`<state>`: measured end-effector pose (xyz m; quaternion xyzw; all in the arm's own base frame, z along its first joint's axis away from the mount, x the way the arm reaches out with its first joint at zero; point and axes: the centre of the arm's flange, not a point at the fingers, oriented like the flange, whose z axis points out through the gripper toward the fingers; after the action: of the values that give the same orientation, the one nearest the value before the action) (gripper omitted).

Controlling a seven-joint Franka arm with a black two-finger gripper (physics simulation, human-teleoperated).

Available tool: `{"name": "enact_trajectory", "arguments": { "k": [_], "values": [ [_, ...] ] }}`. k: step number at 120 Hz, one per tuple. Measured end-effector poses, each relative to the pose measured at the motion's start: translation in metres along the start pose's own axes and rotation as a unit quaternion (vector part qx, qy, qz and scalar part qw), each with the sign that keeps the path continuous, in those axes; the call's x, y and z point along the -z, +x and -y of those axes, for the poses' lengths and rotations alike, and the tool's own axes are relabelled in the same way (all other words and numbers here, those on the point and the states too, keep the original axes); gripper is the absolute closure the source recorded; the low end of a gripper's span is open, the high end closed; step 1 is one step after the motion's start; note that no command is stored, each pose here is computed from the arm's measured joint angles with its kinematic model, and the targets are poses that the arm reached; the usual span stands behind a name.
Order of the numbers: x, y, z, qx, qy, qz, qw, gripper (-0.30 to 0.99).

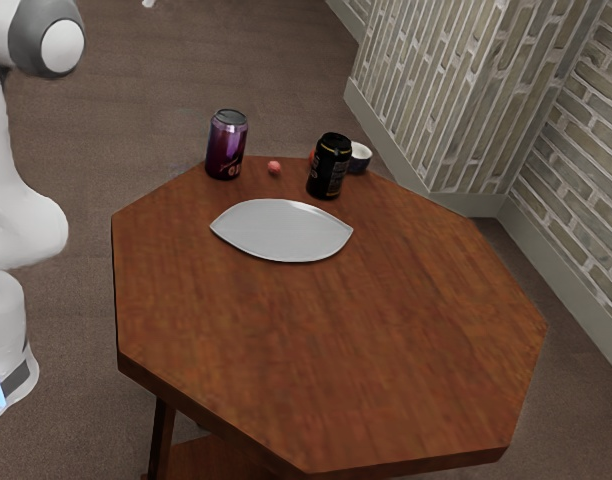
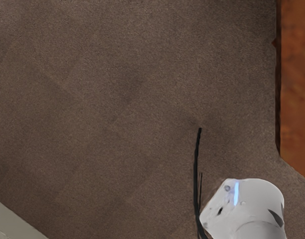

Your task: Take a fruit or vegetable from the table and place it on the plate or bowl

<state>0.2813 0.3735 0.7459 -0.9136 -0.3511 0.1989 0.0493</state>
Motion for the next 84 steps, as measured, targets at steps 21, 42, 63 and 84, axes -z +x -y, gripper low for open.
{"name": "enact_trajectory", "arguments": {
  "k": [21, 42, 63, 84],
  "values": [
    [0.024, 0.022, -0.019, -0.071, 0.049, -0.090, 0.992, 0.02],
    [0.086, -0.008, -0.085, -0.144, 0.108, -0.184, 0.966, 0.02],
    [0.001, 0.078, -0.216, -0.370, 0.002, -0.147, 0.917, 0.03],
    [-0.074, 0.171, -0.244, -0.523, -0.160, -0.149, 0.824, 0.03]
  ]
}}
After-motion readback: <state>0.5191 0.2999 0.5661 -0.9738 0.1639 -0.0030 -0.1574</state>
